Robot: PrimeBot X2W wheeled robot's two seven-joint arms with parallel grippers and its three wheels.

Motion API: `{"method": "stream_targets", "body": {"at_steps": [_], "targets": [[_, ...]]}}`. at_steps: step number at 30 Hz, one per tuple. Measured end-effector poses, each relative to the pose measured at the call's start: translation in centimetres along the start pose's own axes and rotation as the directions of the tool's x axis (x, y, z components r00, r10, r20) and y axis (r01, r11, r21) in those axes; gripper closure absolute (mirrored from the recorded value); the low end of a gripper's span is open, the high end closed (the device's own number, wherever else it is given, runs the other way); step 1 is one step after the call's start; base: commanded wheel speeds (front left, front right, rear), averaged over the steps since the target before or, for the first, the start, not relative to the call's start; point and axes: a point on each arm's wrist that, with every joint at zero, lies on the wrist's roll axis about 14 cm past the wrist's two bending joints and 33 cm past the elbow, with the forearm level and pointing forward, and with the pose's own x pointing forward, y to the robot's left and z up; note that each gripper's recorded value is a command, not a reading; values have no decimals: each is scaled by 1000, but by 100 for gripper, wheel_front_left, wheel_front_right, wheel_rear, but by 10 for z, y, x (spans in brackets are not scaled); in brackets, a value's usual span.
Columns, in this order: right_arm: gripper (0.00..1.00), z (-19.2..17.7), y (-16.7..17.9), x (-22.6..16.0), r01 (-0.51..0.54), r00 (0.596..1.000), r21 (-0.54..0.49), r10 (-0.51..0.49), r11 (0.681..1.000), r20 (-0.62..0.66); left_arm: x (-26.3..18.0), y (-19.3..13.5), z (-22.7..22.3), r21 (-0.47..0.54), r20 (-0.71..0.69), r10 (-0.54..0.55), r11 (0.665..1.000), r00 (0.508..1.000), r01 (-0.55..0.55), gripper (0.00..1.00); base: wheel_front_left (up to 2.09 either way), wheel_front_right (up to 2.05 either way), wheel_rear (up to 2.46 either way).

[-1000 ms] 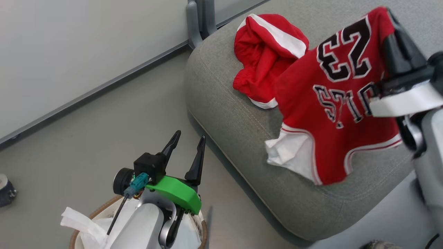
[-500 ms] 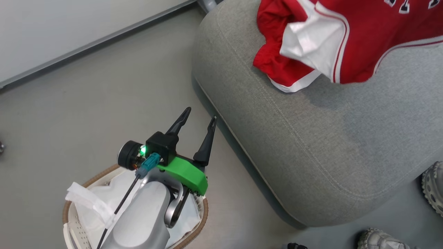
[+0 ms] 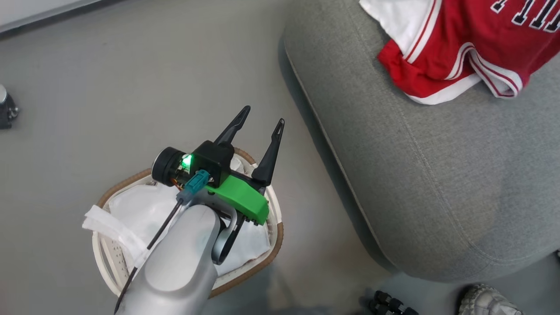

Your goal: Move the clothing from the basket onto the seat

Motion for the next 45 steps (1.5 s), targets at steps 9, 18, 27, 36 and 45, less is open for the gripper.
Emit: {"method": "stream_targets", "body": {"at_steps": [9,18,27,36,45], "targets": [[90,-106,87,-41,-66,964,150,102,986,-247,-11,34,-23,-27,-42,76,997,996,-77,0,0,0,0],[0,-142,86,-111,14,930,228,71,973,-360,-11,22,-16,-18,-36,62,998,997,-62,0,0,0,0],[0,-138,63,-154,87,930,262,15,961,-366,-19,3,3,-3,-13,53,999,999,-53,0,0,0,0],[0,-86,98,-157,5,974,402,87,915,-210,-54,8,24,18,21,154,988,988,-154,0,0,0,0],[0,-34,165,-149,-161,973,519,224,839,-59,-108,37,40,21,66,339,940,939,-341,0,0,0,0]]}}
